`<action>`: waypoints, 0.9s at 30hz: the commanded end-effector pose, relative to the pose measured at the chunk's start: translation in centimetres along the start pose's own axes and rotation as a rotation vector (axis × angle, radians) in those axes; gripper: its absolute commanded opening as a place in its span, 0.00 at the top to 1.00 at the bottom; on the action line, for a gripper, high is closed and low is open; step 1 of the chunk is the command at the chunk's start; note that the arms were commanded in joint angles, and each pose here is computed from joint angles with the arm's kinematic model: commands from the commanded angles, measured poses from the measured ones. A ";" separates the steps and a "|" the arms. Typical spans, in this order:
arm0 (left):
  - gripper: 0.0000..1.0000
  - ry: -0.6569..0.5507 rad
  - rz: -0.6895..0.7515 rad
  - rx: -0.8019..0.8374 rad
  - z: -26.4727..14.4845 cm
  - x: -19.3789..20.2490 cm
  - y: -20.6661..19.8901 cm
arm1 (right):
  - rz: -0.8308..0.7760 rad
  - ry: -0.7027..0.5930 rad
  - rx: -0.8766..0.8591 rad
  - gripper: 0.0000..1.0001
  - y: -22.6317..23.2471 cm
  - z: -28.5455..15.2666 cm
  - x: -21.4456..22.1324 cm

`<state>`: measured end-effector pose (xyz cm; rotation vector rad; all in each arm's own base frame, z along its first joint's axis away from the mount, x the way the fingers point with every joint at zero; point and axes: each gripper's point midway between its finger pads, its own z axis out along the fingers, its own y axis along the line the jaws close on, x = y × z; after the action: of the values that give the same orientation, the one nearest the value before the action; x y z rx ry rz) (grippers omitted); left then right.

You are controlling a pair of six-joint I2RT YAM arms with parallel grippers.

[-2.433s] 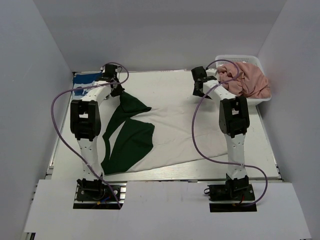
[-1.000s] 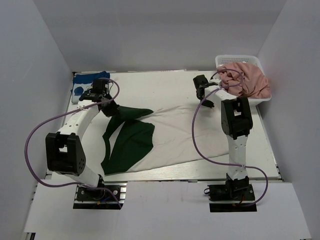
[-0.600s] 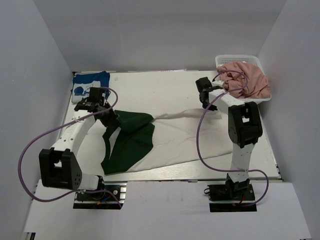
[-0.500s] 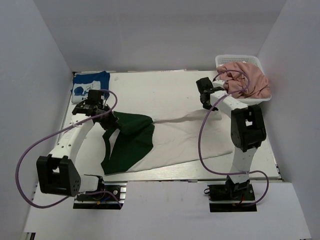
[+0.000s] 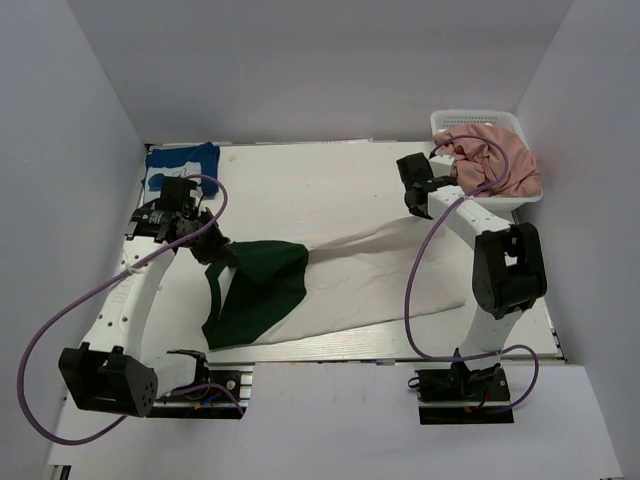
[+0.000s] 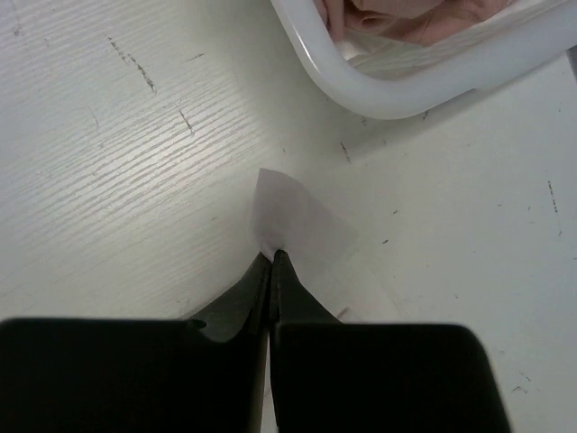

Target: Fold and stack the t-shirts

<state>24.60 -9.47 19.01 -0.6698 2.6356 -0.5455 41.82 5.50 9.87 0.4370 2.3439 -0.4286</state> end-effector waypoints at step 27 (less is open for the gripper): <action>0.00 0.273 0.084 0.046 0.5 10.9 5.4 | 0.009 0.081 0.174 0.17 -6.1 -1.5 5.4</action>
<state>10.01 -10.93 10.80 -0.6241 3.0115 -0.7300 34.42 2.87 5.52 0.4673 2.4819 -0.5668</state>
